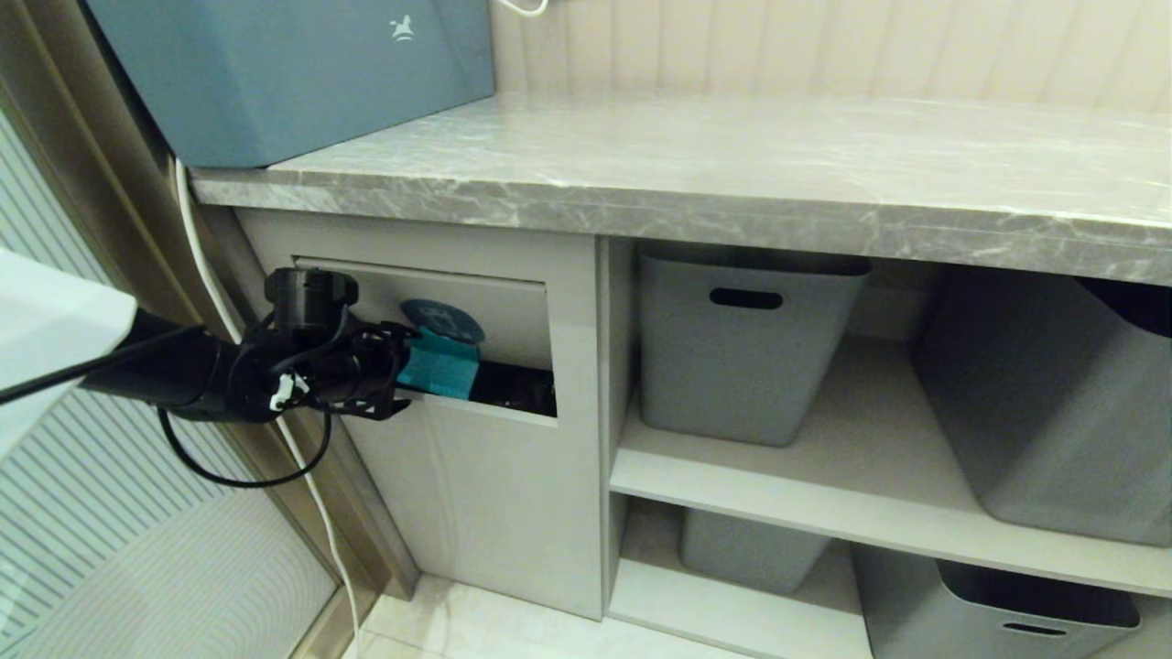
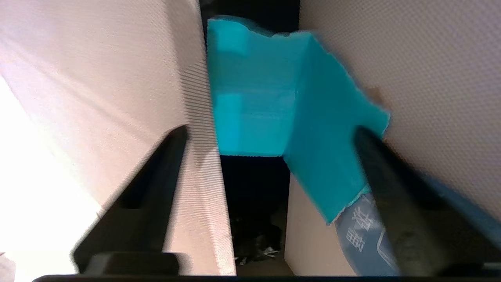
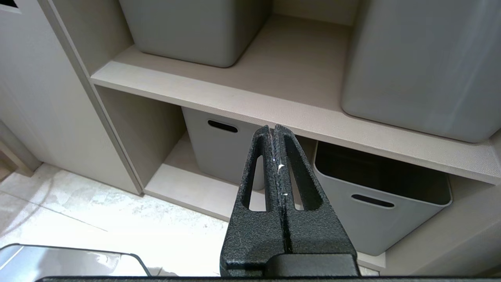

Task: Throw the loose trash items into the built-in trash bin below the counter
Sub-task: Put the garbage in the trash can

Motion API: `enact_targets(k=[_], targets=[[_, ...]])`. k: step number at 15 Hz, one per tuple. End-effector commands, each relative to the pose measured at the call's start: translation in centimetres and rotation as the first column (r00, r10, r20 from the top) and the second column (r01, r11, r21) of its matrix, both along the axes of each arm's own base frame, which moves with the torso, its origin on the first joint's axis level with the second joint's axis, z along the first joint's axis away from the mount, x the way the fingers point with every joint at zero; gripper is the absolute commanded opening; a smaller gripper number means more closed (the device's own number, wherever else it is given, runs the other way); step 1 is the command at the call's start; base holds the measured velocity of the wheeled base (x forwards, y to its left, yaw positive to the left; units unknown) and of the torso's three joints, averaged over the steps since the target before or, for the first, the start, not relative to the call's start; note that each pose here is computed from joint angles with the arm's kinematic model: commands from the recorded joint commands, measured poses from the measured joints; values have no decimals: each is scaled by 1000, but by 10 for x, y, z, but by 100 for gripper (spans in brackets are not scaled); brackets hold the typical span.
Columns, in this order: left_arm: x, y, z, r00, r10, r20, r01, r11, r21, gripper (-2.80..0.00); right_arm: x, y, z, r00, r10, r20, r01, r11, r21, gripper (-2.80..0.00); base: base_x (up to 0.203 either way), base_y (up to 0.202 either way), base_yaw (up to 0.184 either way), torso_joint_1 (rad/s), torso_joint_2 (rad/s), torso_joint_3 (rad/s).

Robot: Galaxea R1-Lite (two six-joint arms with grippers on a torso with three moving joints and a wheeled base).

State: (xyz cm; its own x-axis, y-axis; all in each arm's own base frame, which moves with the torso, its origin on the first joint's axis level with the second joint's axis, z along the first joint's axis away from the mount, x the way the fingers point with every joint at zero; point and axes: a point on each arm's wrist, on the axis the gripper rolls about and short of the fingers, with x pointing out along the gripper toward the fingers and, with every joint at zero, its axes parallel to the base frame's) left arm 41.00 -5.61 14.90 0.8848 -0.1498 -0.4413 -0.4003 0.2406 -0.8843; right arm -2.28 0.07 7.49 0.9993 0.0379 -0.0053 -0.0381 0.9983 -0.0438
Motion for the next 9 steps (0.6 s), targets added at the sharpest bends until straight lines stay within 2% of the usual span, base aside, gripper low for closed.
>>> enact_targets(k=[1,9], targets=[[-5,0,9,1000,2,28,-1,1000,-10,-280,0,0,0,1000,0,2,0,1000,0,-280,0,0,0,0,0,0],[-32,4,15,1000,1,8,-1,1000,-9,-280,0,0,0,1000,0,2,0,1000,0,-280,0,0,0,0,0,0]])
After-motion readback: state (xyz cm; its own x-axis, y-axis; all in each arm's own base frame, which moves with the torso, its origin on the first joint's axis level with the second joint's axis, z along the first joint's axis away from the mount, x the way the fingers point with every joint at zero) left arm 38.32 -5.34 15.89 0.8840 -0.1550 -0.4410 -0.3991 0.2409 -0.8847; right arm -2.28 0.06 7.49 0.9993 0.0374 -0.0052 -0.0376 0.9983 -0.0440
